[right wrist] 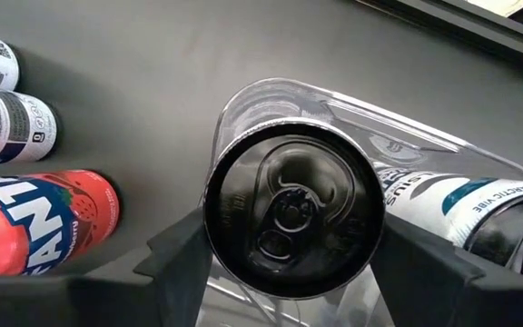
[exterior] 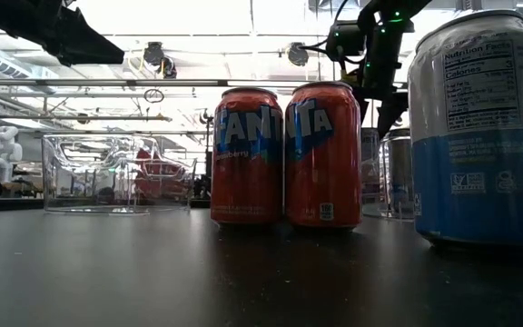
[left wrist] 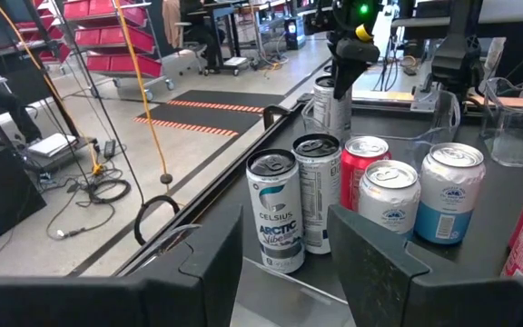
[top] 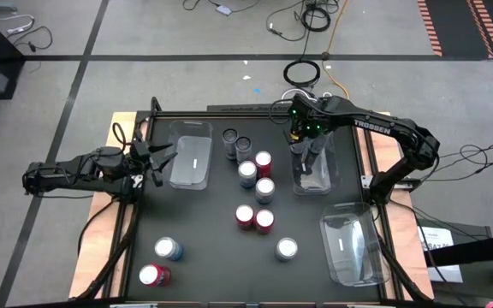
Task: Sort soda cans
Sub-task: Put the white soda can into the top right transparent bin
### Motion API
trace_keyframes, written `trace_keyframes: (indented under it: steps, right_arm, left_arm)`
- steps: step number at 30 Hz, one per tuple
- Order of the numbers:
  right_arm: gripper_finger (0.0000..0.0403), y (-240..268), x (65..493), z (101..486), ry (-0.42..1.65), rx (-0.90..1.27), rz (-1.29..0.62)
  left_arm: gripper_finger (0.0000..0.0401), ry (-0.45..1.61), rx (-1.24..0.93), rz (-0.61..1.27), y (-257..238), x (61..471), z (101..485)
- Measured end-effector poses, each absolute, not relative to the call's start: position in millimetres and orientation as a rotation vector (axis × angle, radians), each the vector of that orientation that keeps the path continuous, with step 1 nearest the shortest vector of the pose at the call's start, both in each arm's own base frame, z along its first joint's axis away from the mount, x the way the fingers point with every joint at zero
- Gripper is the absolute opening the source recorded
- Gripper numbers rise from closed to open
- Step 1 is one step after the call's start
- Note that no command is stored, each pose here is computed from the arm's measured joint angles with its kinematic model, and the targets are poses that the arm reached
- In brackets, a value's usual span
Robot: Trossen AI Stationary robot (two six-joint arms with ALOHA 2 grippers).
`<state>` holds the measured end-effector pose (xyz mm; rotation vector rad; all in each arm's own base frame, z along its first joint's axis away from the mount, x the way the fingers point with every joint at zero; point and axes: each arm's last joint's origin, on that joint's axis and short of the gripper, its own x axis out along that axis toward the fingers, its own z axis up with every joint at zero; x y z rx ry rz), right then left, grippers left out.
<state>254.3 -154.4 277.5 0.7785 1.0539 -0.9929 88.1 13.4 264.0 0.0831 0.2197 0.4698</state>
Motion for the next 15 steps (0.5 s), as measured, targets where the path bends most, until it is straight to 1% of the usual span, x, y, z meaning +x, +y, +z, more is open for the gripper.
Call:
trace_keyframes:
  steps: [5, 8, 11, 15]
  right_arm:
    - [0.0316, -154.3, 254.0, 277.3, 1.059, 0.772, -0.993]
    - [0.0338, -154.0, 253.5, 277.8, 1.060, 0.772, -0.991]
    - [0.0350, -151.7, 250.0, 284.9, 1.057, 0.774, -0.988]
    - [0.0352, -146.6, 244.9, 310.4, 0.974, 0.776, -0.975]
  left_arm:
    - [0.0171, 0.220, 0.083, 0.470, 13.4, 88.0, 264.1]
    - [0.0171, 0.220, 0.083, 0.470, 13.4, 88.1, 264.0]
    - [0.0171, 0.220, 0.083, 0.470, 13.4, 88.1, 264.0]
    - [0.0171, 0.220, 0.083, 0.470, 13.4, 88.1, 264.1]
